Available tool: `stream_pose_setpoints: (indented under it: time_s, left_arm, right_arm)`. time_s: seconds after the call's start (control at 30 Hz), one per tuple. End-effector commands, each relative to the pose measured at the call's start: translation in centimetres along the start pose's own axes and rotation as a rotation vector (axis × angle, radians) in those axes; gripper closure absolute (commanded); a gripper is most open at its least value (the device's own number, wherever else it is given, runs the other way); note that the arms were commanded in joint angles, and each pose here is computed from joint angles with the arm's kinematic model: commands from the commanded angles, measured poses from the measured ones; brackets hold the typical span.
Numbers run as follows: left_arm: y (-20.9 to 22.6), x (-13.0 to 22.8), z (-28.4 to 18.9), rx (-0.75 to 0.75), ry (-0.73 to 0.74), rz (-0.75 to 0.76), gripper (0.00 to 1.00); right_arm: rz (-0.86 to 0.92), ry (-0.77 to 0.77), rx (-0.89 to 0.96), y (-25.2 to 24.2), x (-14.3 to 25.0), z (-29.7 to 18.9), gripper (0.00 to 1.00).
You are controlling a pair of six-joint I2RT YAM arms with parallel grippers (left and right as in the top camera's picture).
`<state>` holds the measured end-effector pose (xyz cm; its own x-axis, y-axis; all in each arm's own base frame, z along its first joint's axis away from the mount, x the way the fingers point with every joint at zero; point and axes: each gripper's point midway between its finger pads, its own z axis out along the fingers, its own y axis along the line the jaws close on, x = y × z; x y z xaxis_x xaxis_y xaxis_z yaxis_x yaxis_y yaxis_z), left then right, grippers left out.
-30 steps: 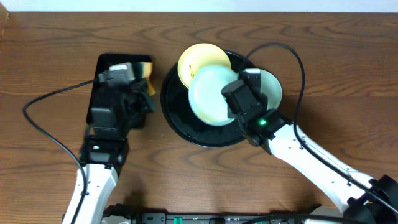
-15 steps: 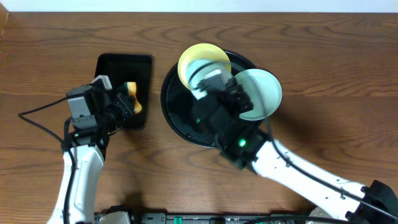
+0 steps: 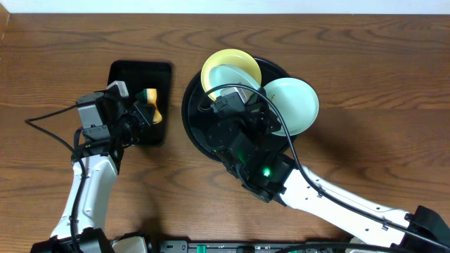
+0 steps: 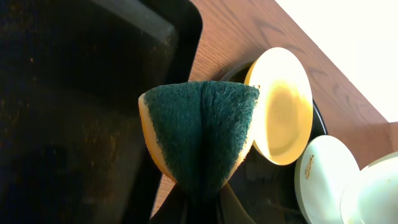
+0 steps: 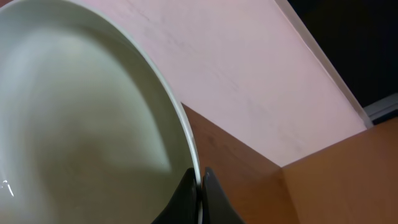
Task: Clean dirty plates on tray and stack at the side
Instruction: 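Return the sponge to the small black tray with the left gripper, then carry the pale blue plate right and set it down with right gripper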
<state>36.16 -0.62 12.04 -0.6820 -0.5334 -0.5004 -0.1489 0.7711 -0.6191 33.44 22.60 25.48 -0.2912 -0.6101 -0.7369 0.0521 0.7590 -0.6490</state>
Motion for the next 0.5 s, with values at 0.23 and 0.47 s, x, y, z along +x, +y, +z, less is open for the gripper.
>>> stream_pose_setpoints:
  time_s: [0.23,0.47]
  left_arm:
    - [-0.8,-1.1,-0.3,0.024,-0.019,-0.012,0.92]
    - [-0.8,-1.1,-0.3,0.023,-0.018,-0.012,0.92]
  right_arm:
    - [0.366,0.058,-0.393,1.1,0.0,3.1,0.99]
    - [0.733,0.232,-0.515,-6.8,5.8,10.3,0.99]
